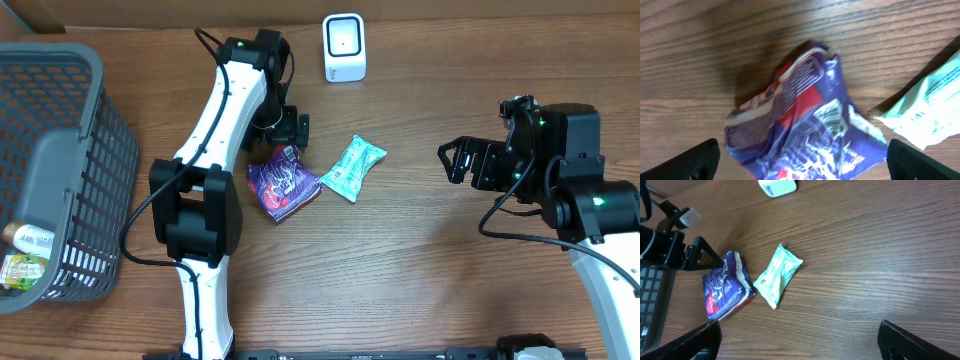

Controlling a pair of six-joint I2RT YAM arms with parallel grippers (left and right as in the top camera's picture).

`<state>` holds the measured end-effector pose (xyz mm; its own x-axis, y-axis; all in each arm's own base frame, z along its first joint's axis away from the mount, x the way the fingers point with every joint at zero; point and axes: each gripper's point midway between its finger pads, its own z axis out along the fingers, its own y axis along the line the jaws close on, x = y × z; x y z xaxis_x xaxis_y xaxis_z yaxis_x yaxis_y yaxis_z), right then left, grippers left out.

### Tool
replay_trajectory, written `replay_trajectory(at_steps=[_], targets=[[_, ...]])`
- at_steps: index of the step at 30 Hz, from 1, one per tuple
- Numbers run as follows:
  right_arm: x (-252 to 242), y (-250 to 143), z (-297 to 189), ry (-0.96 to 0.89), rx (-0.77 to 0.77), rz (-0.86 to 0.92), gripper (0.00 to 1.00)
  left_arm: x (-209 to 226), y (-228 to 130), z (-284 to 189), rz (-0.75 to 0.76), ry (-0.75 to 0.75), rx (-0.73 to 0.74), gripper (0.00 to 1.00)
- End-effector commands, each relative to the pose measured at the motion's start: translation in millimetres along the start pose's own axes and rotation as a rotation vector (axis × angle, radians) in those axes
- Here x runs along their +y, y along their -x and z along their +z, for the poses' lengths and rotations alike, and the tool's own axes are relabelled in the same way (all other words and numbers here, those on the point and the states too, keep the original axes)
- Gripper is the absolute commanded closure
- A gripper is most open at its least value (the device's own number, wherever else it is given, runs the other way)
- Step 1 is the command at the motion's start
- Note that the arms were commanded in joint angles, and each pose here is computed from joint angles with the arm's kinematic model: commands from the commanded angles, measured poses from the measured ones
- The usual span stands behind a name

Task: Scan the item barcode
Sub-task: 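Carry the purple bag and drop it beside the green-white pack, then return the left gripper into the basket toward the white bottle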

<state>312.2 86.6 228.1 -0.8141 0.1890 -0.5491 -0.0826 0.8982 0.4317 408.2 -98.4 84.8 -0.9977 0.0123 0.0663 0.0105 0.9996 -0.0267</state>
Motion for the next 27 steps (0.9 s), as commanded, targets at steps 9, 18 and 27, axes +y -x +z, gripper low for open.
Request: replay_trajectory(at_steps=[9,18,27], targets=[[5.1,6.5,-3.6,0.01,-0.019,-0.016,0.0,8.8,15.1,-132.9,-0.007,0.019,-0.269,0.1],[5.1,6.7,-3.7,0.01,-0.019,-0.016,0.0,26.0,-20.1,-243.5,-0.039,0.011,-0.567,0.09],[5.1,6.7,-3.7,0.01,-0.019,-0.016,0.0,84.3,-71.2,-315.5,-0.195,0.006,-0.769,0.0]])
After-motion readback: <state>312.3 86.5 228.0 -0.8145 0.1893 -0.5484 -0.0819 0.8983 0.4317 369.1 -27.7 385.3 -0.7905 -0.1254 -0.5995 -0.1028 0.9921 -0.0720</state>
